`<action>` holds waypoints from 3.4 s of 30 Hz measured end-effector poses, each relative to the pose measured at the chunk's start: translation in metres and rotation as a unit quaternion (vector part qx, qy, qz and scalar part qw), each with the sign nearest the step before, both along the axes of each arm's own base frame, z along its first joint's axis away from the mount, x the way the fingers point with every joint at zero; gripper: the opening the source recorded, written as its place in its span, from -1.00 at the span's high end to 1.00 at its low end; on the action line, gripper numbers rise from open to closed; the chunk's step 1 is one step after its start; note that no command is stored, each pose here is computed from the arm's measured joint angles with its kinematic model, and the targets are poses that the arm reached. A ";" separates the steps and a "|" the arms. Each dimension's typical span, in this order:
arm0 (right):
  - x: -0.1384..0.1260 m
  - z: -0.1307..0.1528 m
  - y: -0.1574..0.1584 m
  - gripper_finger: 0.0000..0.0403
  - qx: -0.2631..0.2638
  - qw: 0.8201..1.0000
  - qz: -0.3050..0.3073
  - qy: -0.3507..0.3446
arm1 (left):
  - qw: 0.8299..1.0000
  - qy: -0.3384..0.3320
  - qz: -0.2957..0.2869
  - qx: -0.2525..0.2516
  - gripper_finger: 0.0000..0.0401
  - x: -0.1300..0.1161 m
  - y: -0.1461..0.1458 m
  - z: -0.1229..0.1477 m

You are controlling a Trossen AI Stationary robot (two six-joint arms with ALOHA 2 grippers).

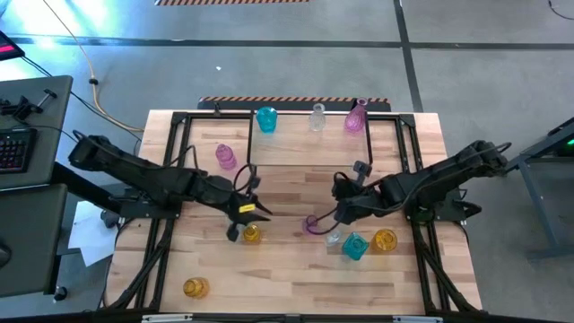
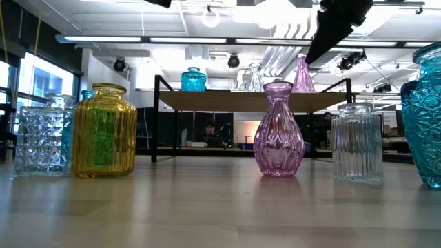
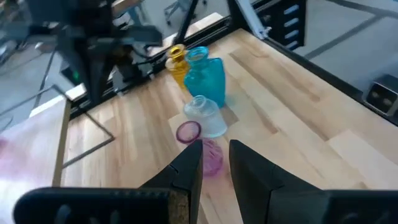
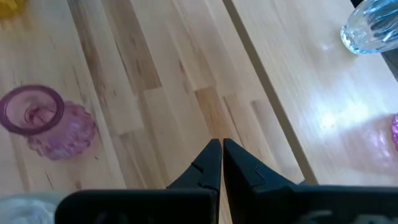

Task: Sort vases onto shelf
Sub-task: Put the left transparent vase on the shelf aligned with the other transparent vase

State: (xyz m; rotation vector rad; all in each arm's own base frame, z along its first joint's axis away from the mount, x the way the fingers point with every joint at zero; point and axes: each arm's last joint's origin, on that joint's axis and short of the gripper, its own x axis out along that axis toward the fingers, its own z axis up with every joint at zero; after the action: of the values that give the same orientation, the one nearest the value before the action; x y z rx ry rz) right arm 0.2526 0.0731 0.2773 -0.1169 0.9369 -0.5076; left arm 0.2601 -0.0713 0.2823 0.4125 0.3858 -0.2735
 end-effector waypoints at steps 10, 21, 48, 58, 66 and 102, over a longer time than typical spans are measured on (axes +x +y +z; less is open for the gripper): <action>-0.010 -0.001 0.015 1.00 0.004 1.000 -0.018 -0.009 | 0.987 0.071 0.145 -0.024 0.64 -0.003 0.007 -0.015; -0.018 -0.002 0.027 1.00 0.005 1.000 -0.019 -0.018 | 0.958 0.218 0.155 -0.107 -0.02 -0.024 -0.007 -0.034; -0.028 -0.002 0.030 1.00 -0.033 0.998 -0.041 -0.022 | 0.895 0.366 0.193 -0.167 -0.25 -0.050 -0.041 -0.046; -0.041 -0.002 0.036 1.00 -0.056 0.996 -0.060 -0.029 | 0.878 0.396 0.216 -0.158 -0.25 -0.040 -0.046 -0.064; -0.045 -0.002 0.043 1.00 -0.058 0.997 -0.049 -0.034 | 0.870 0.409 0.229 -0.150 -0.24 -0.034 -0.049 -0.075; -0.047 -0.002 0.046 1.00 -0.068 0.996 -0.041 -0.040 | 0.868 0.401 0.254 -0.147 0.96 -0.034 -0.065 -0.037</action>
State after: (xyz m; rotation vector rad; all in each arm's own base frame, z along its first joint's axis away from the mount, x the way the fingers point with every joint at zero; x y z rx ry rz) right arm 0.2056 0.1188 0.2757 -0.1801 0.8314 -0.6472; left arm 0.2258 -0.1358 0.2456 -0.1402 1.2332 0.0332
